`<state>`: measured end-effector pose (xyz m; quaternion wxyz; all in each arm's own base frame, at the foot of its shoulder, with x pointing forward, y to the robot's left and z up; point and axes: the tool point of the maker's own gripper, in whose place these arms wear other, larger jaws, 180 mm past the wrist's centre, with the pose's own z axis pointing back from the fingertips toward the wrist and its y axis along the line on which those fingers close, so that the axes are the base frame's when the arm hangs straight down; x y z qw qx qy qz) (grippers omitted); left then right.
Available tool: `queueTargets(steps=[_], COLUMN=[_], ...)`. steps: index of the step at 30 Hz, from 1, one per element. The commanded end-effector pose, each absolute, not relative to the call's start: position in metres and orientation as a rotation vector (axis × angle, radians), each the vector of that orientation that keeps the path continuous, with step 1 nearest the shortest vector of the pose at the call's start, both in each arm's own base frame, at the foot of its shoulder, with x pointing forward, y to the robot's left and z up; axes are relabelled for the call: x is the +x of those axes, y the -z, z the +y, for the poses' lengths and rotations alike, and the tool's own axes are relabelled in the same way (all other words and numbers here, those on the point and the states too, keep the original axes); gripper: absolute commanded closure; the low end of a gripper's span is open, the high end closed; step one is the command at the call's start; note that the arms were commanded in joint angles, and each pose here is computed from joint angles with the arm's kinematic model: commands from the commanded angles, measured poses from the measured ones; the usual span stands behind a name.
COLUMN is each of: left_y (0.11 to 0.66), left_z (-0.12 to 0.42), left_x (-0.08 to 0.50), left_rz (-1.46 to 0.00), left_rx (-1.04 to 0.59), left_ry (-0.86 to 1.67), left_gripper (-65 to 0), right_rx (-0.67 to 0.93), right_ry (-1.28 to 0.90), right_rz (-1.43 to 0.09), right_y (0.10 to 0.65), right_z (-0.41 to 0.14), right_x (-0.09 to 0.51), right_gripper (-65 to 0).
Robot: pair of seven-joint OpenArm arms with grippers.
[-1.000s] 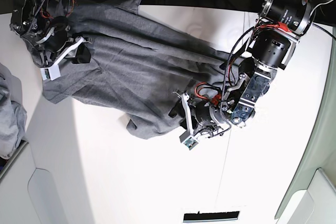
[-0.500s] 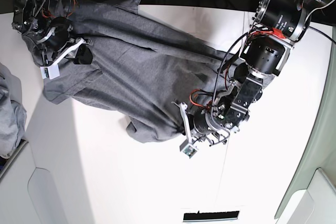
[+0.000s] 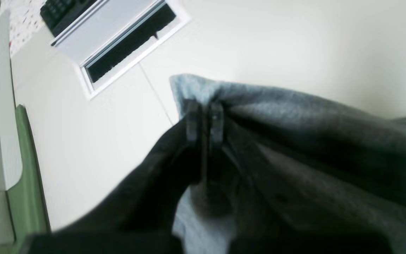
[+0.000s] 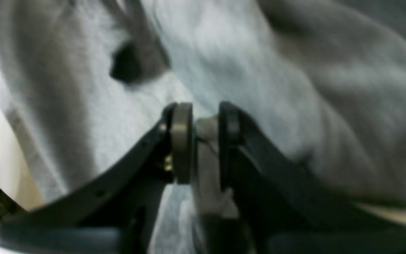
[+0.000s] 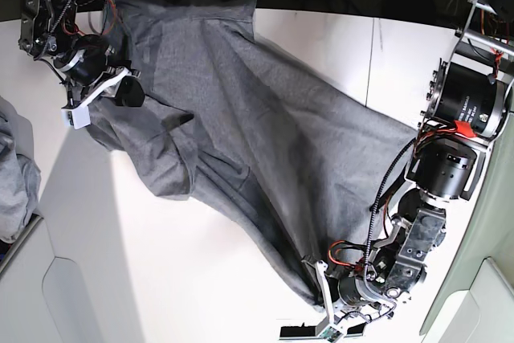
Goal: Layout the t-shirt on the table in an organized manner, then fold the t-shirt properly
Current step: 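Regrasp the shirt hem with the left gripper and pull it outward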
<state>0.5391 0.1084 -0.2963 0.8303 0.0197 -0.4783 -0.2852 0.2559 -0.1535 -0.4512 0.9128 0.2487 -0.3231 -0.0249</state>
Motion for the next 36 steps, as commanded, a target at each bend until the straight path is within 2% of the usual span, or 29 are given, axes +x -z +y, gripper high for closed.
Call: queueTargets(steps=[1, 4, 8, 11, 14, 15, 18, 19, 20, 24, 27, 31, 36], left_y=[0.279, 0.301, 0.33, 0.336, 0.341, 0.345, 0.356, 0.358, 0.36, 0.354, 0.321, 0.294, 0.328], left_z=[0.1, 0.076, 0.034, -0.004, -0.022, -0.026, -0.029, -0.029, -0.029, -0.024, -0.01, 0.037, 0.07], left_x=[0.544, 0.518, 0.454, 0.393, 0.346, 0.335, 0.317, 0.315, 0.313, 0.317, 0.335, 0.374, 0.39], left_rz=[-1.052, -0.964, -0.867, -0.867, -0.857, -0.846, -0.829, -0.822, -0.816, -0.817, -0.932, -1.06, -1.008], left_rx=[0.009, -0.132, -0.306, -0.478, -0.576, -0.594, -0.632, -0.636, -0.636, -0.63, -0.624, -0.536, -0.468], left_ry=[0.615, 0.662, 0.771, 0.861, 0.872, 0.87, 0.852, 0.847, 0.846, 0.837, 0.79, 0.619, 0.538], left_gripper=[0.0, 0.0, 0.0, 0.0, 0.0, -2.7, -28.8, -34.8, -37.6, -37.6, -37.6, -37.6, -37.6], right_rx=[0.517, 0.517, 0.517, 0.516, 0.504, 0.499, 0.481, 0.474, 0.472, 0.473, 0.473, 0.472, 0.467], right_ry=[0.055, 0.055, 0.055, 0.057, 0.05, 0.047, 0.035, 0.031, 0.028, 0.033, 0.034, 0.034, 0.029], right_rz=[-0.71, -0.71, -0.709, -0.716, -0.715, -0.712, -0.702, -0.699, -0.698, -0.712, -0.717, -0.716, -0.72], right_y=[0.441, 0.441, 0.441, 0.44, 0.441, 0.442, 0.445, 0.446, 0.446, 0.444, 0.444, 0.444, 0.443], right_z=[-0.157, -0.157, -0.157, -0.157, -0.159, -0.159, -0.161, -0.162, -0.162, -0.162, -0.162, -0.162, -0.163], right_x=[0.266, 0.266, 0.266, 0.267, 0.267, 0.266, 0.265, 0.264, 0.264, 0.266, 0.267, 0.267, 0.269], right_gripper=[-13.8, -13.8, -13.8, -13.8, -13.8, -13.8, -13.8, -13.9, -13.9, -13.9, -13.9, -13.9, -13.9])
